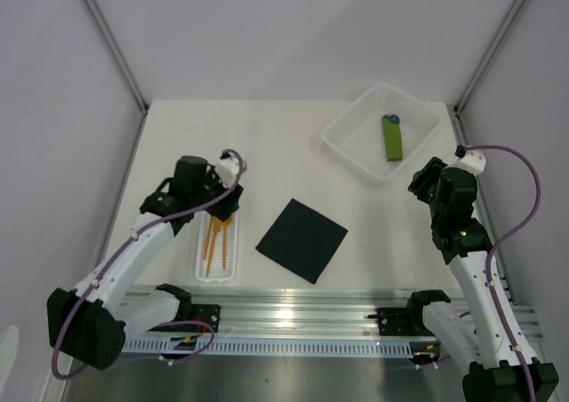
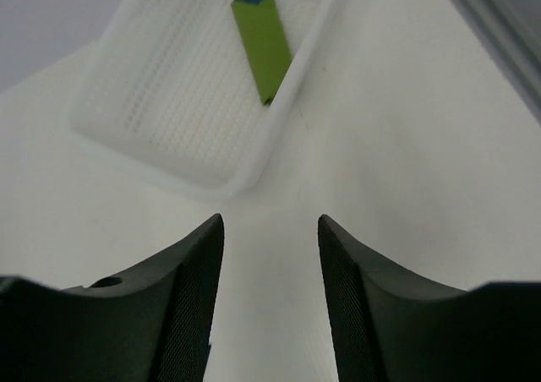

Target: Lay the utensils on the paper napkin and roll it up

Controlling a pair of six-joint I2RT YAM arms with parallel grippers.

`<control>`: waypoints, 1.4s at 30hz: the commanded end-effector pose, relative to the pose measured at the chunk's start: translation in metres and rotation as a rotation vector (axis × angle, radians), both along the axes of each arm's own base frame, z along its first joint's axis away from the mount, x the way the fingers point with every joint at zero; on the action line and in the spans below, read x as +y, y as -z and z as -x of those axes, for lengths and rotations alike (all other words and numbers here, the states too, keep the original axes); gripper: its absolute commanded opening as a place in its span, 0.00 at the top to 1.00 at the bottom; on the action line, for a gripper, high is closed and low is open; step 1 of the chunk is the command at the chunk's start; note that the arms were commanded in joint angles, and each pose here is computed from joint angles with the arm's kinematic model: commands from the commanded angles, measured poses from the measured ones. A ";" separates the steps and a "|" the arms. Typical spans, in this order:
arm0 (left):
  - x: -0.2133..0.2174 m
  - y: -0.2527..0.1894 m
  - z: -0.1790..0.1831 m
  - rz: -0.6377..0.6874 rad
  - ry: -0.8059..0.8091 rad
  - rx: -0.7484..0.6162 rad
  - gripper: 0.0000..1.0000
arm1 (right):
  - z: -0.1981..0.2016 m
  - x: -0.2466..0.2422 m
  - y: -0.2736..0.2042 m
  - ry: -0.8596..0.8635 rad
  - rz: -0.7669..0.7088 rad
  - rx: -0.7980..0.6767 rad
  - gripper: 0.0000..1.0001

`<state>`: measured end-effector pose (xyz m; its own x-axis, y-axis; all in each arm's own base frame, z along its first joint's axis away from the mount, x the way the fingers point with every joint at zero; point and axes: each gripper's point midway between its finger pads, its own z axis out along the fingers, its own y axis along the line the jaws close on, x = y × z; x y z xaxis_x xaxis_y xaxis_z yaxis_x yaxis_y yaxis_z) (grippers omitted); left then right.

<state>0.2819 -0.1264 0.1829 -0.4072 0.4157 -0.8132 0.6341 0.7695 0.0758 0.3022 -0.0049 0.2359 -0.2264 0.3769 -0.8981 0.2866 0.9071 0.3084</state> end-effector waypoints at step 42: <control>0.061 0.184 0.049 -0.397 -0.040 0.661 0.74 | 0.034 0.121 0.012 -0.261 0.054 0.161 0.67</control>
<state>0.2251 -0.0647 0.0116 -0.7876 0.5879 -0.1847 0.6025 0.7975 -0.0310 0.2628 0.1154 0.2098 -0.4875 0.2344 -0.8411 0.0644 0.9703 0.2330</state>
